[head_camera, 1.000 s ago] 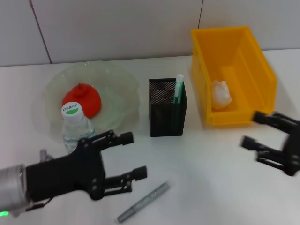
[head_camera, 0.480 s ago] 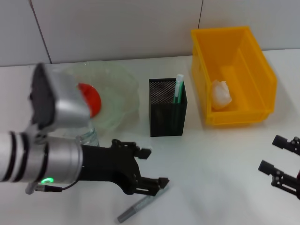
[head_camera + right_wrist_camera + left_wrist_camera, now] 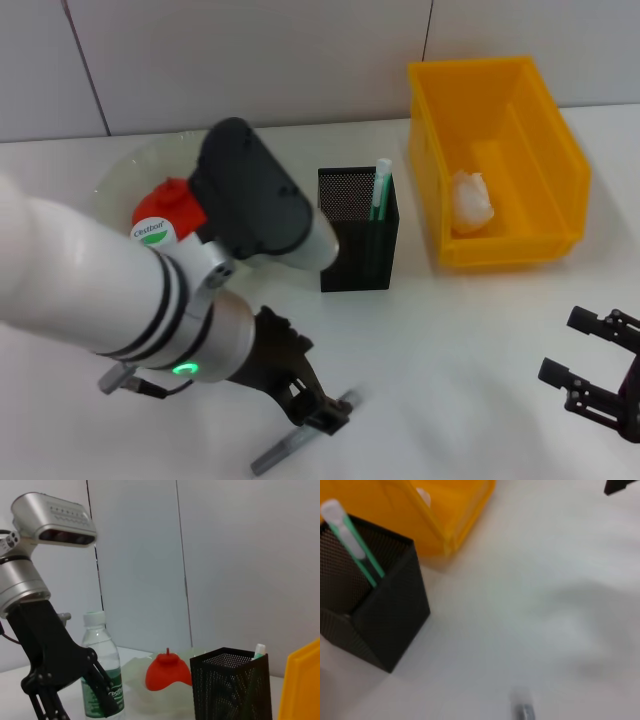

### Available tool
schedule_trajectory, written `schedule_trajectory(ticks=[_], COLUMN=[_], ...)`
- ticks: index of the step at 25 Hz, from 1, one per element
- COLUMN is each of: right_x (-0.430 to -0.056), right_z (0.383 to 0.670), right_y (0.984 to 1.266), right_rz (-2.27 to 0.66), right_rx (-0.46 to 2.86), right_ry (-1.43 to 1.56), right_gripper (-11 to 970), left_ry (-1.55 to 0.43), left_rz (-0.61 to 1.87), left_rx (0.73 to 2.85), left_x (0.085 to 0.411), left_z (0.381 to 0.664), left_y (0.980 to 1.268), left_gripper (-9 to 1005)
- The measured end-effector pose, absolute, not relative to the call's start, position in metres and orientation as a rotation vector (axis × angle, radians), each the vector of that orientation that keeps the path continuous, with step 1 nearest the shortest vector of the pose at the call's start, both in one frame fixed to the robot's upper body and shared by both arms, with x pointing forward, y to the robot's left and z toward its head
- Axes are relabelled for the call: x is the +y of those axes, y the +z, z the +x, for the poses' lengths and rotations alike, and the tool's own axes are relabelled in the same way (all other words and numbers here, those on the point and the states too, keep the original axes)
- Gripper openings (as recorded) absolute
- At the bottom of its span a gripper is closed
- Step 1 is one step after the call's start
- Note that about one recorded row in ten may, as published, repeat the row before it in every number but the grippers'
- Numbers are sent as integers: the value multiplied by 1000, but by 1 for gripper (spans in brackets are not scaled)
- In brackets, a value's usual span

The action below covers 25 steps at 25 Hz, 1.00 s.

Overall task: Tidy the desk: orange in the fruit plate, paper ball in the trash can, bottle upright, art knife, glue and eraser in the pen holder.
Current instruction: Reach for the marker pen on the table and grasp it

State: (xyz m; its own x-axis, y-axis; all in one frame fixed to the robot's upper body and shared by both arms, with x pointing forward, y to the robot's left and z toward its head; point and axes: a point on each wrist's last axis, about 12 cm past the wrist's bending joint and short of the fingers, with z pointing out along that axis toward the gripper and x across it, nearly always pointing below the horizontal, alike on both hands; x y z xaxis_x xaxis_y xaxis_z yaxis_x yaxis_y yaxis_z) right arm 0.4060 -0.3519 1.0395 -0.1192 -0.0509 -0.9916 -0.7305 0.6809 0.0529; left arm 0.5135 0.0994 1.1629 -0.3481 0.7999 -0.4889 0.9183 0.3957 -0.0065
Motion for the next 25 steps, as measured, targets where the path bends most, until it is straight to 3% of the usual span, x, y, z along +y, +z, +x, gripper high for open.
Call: schedule_trajectory(ticks=[8, 25], right_x=[-348, -343], right_z=[405, 413], right_y=[1035, 1032], right_rz=[-669, -669], right_rx=[1605, 1615], right_ry=[663, 668], right_gripper=[727, 727], left_ry=[-372, -303], left_rz=[1517, 1595], left_rx=[2362, 2378], left_x=[85, 79], left_z=[516, 519], left_y=[1158, 1139], left_gripper=[798, 775])
